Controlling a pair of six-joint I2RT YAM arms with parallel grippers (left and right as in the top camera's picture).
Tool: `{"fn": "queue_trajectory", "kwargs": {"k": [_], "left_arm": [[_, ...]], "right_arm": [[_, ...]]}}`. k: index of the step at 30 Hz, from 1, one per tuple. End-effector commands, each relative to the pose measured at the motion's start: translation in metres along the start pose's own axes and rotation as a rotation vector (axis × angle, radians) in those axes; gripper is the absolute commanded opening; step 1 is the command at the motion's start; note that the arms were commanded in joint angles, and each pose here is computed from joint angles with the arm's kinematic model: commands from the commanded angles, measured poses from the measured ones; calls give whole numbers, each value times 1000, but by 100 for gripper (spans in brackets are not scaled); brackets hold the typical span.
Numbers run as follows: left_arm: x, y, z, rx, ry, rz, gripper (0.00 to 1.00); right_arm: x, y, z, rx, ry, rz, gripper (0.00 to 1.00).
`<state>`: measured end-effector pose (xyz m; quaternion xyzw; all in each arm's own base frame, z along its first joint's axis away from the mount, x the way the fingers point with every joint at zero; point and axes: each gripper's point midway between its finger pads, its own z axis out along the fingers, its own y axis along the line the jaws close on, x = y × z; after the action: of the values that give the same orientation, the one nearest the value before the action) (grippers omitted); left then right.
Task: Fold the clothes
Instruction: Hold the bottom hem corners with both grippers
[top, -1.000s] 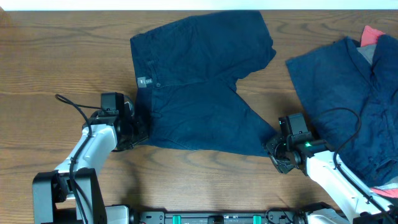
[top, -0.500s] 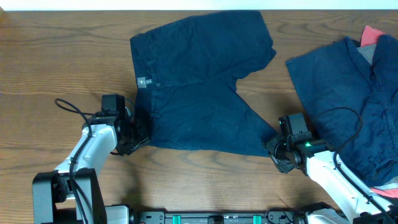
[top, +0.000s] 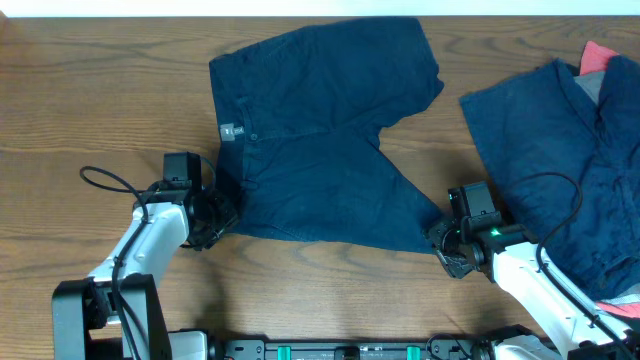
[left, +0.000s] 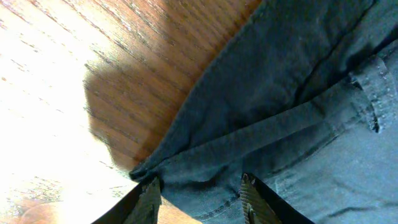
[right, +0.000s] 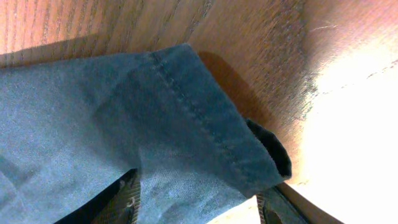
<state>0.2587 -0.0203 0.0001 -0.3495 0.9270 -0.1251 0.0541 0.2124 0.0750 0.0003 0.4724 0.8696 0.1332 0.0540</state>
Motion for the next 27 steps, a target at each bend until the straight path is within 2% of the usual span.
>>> {"fn": "queue_trajectory", "kwargs": {"k": [1,5,8,14,24,27], "left_arm": [[17,14,10,-31,62,-35,47],[24,18,9,-50,88,-50,50],[30,23,8,-70,111,-73,58],[33,25,7,-83,124,-83,58],[3,15,10,-46,-6,-51,59],[1,14,10,-45,-18,-49,56]], "right_arm": [[-4,-13,4,42,-25,20,58],[-4,-13,4,43,-25,16,59],[-4,-13,4,42,-25,12,59],[-4,-13,4,42,-24,11,59],[-1,-13,4,41,-10,10,60],[-2,-13,4,43,-17,10,59]]}}
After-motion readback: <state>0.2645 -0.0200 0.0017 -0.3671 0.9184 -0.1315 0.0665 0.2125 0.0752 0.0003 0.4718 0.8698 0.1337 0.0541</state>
